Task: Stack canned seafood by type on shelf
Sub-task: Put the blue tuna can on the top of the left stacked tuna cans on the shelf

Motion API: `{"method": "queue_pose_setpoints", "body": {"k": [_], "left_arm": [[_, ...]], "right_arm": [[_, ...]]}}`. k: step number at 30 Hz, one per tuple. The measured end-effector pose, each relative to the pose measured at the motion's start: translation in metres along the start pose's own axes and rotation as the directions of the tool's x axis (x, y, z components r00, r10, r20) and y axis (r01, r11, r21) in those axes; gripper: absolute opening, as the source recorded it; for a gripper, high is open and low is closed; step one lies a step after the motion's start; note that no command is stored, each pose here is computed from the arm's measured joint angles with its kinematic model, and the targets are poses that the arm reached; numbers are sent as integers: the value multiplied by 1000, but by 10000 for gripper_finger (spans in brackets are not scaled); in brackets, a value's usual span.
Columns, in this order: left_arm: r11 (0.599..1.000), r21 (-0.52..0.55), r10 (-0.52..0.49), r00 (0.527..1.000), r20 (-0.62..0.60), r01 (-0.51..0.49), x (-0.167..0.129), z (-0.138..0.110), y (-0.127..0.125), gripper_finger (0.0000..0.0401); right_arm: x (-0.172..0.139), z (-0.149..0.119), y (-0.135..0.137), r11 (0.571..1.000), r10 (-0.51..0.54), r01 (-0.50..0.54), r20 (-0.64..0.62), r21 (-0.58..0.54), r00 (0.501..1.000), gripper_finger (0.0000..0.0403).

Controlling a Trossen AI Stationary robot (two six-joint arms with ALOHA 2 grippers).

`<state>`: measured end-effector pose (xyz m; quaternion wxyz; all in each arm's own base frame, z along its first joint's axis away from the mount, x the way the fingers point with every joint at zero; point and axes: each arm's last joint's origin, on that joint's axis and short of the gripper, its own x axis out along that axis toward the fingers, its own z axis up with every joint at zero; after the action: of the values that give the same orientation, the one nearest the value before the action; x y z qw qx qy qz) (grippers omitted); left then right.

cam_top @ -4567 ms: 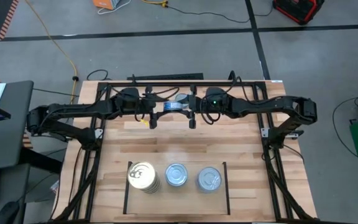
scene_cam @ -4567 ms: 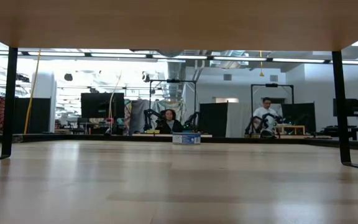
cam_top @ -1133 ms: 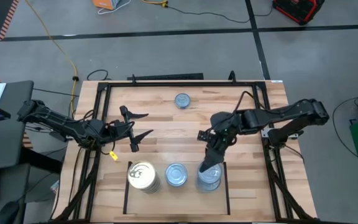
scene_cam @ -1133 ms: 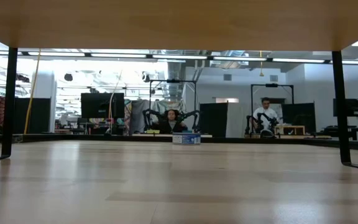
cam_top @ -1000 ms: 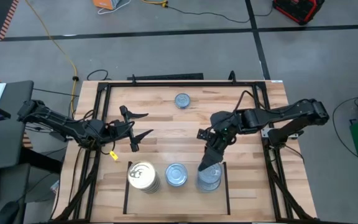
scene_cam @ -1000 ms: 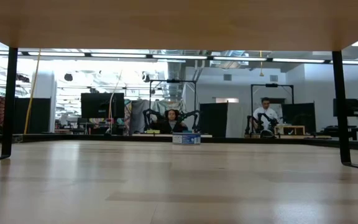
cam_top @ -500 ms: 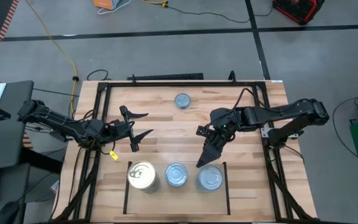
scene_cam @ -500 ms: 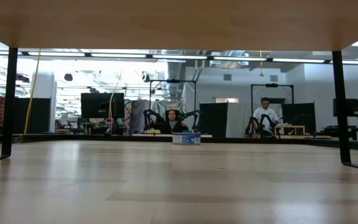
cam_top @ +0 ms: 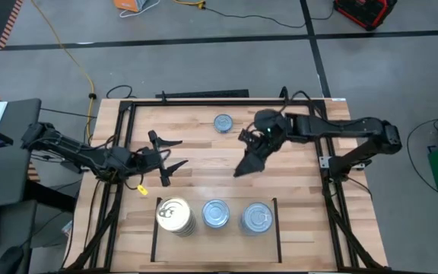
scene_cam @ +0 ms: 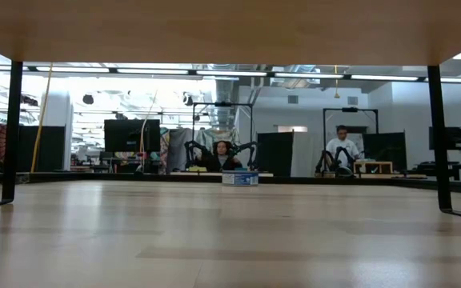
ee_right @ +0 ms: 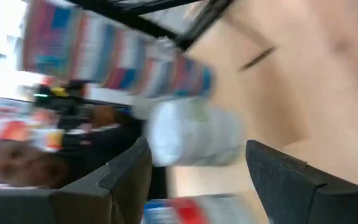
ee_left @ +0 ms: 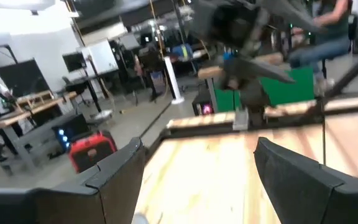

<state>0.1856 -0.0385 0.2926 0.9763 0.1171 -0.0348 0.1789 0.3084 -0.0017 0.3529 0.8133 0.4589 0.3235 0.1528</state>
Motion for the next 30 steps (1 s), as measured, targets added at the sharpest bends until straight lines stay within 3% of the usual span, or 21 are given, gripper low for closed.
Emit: {"method": "queue_pose_setpoints", "body": {"k": [2,4,7,9,14,17,21,25,27,30], "left_arm": [[1000,18,16,999,-36,-15,1,-4,2,288],[999,9,36,998,-59,-36,2,-7,6,288],[1000,-19,13,997,-70,-14,2,-18,12,288],[999,-33,11,996,-84,-14,3,-31,17,288],[993,-60,90,983,-162,-101,1,-63,34,288],[981,-94,145,966,-213,-168,3,-75,43,288],[962,-107,214,935,-282,-252,3,-92,54,288],[938,-61,300,887,-350,-341,5,-108,67,288],[920,-40,347,859,-377,-390,7,-114,73,288],[890,-31,406,824,-395,-454,13,-122,83,288]], "right_arm": [[-9,5,-13,995,-78,78,18,-60,997,283],[-18,7,-29,965,-238,243,53,-96,970,283],[-27,5,-52,844,-509,522,120,-126,852,283],[-27,2,-66,781,-595,609,133,-137,793,283],[-13,-11,-99,745,-604,625,162,-231,780,283],[-7,-17,-126,708,-596,648,255,-281,762,283],[-6,-22,-157,636,-575,725,465,-264,674,283],[-9,-32,-186,556,-580,814,622,-171,527,283],[-10,-35,-200,537,-574,834,669,-128,472,283],[-7,-35,-218,540,-557,836,704,-97,441,283]]}}
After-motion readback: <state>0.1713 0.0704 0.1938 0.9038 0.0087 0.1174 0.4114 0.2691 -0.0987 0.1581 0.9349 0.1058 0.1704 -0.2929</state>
